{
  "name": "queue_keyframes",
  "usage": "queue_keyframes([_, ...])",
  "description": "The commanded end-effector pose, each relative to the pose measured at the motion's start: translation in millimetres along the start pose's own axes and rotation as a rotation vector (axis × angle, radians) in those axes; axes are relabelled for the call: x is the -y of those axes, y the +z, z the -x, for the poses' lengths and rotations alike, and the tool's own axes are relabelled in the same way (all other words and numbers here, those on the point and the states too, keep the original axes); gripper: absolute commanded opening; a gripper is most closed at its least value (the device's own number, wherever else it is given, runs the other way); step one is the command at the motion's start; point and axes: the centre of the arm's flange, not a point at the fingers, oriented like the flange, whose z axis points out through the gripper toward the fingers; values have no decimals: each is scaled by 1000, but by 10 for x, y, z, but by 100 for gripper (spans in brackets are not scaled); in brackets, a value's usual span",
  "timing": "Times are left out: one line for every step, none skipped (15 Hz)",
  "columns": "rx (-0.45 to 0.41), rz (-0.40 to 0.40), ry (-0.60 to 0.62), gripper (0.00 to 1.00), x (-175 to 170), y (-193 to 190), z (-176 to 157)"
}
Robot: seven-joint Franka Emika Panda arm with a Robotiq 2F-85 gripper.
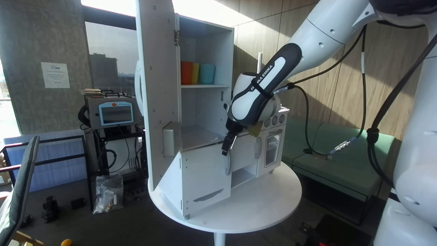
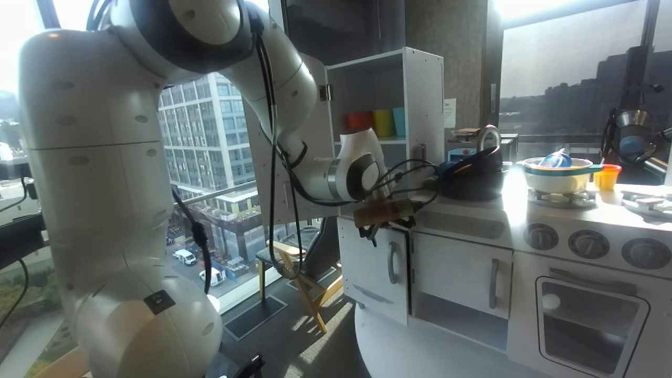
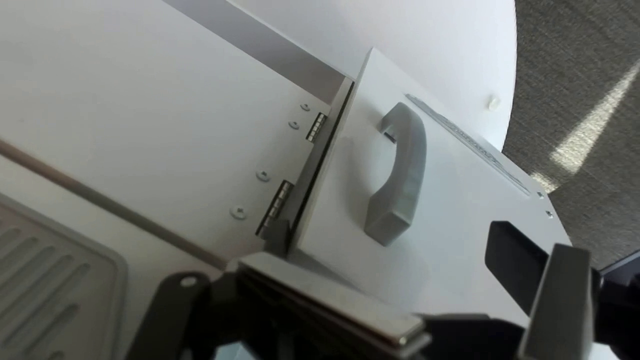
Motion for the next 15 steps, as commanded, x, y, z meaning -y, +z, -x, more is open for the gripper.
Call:
queue_keyframes([37,-34,-5,100,59,-129,-9])
queue_keyframes([70,-29,-5,100,100,-156,15])
queue_keyframes([87,-30,-12,100,133,-197,48])
queue_keyframes([107,-26,-10,100,159,-237,70])
queue_keyframes([126,-14,-8,100,184,-285,90])
queue_keyframes([141,-8,-6,100,221,-363,119])
queue_keyframes([158,-7,-3,100,261,-448,149])
queue_keyframes([177,-18,-10,100,301,-524,188])
queue_keyframes([187,-31,-25,100,343,-576,229])
queue_keyframes([190,-53,-42,100,386,-594,252])
queue_keyframes([181,-69,-64,100,424,-587,256])
queue_keyframes([144,-68,-86,100,454,-550,235])
queue_keyframes([115,-35,-83,100,458,-487,168])
queue_keyframes([89,14,-90,100,441,-455,107])
queue_keyframes([63,64,-113,100,411,-448,53])
